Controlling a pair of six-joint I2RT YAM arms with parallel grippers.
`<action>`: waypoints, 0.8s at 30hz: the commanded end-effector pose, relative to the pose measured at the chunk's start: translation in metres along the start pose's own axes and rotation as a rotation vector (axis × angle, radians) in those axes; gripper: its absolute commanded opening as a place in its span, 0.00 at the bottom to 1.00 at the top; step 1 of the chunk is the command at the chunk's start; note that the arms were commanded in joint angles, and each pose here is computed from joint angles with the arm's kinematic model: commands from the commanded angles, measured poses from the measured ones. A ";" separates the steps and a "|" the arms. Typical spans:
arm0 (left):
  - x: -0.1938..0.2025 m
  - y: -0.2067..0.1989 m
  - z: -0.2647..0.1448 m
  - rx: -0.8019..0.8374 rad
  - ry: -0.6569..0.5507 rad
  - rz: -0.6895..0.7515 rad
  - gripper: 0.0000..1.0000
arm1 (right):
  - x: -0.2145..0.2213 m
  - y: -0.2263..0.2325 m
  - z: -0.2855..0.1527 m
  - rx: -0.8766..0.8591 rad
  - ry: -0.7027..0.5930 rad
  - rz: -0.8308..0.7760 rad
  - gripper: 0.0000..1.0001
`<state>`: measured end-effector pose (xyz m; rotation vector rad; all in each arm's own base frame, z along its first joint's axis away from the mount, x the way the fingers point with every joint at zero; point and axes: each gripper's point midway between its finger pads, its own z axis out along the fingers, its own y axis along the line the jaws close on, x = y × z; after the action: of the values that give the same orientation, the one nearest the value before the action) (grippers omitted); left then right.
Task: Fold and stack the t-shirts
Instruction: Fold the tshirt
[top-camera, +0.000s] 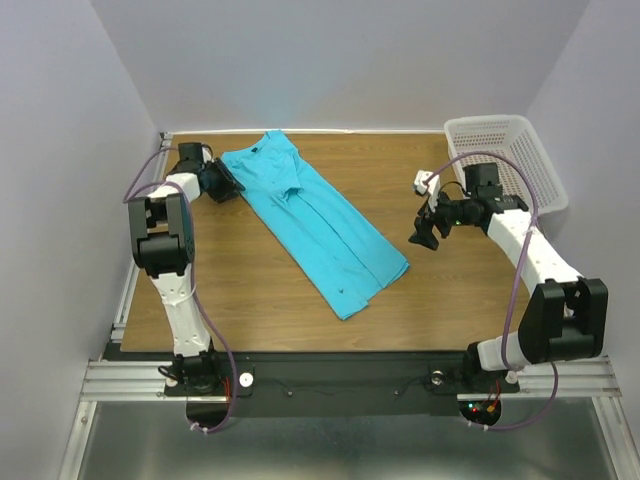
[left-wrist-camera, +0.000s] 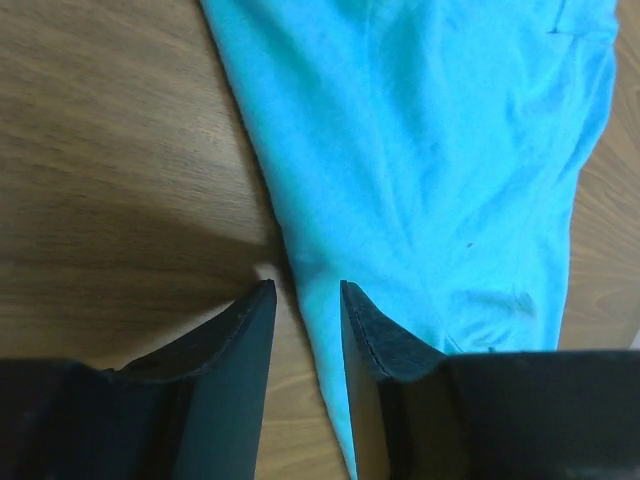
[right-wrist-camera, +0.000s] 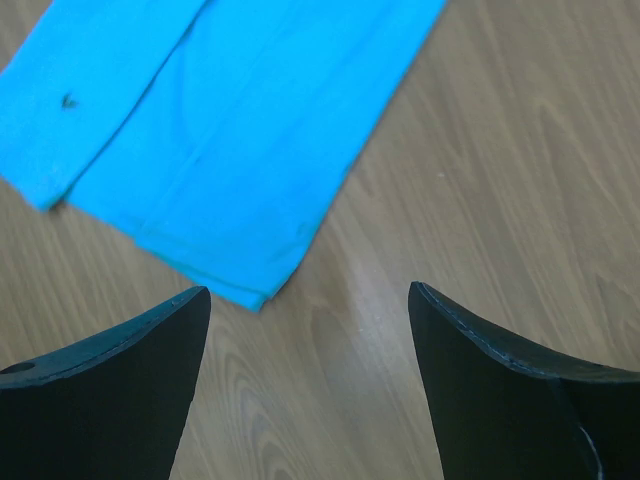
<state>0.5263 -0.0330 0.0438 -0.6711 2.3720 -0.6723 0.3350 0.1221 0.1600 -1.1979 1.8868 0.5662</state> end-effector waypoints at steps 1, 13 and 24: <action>-0.048 -0.055 -0.084 0.079 -0.193 0.163 0.50 | 0.023 0.032 0.000 -0.188 0.007 -0.296 0.86; 0.024 -0.056 -0.183 0.366 -0.293 0.214 0.99 | 0.053 0.061 0.012 -0.486 -0.003 -0.553 0.88; 0.229 -0.122 -0.181 0.437 -0.008 0.610 0.89 | 0.087 0.070 0.029 -0.599 0.107 -0.568 0.79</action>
<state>0.3167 -0.1761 0.1352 0.0667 2.2255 -0.8680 0.2640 0.1276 0.0687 -2.0349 1.4115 0.7869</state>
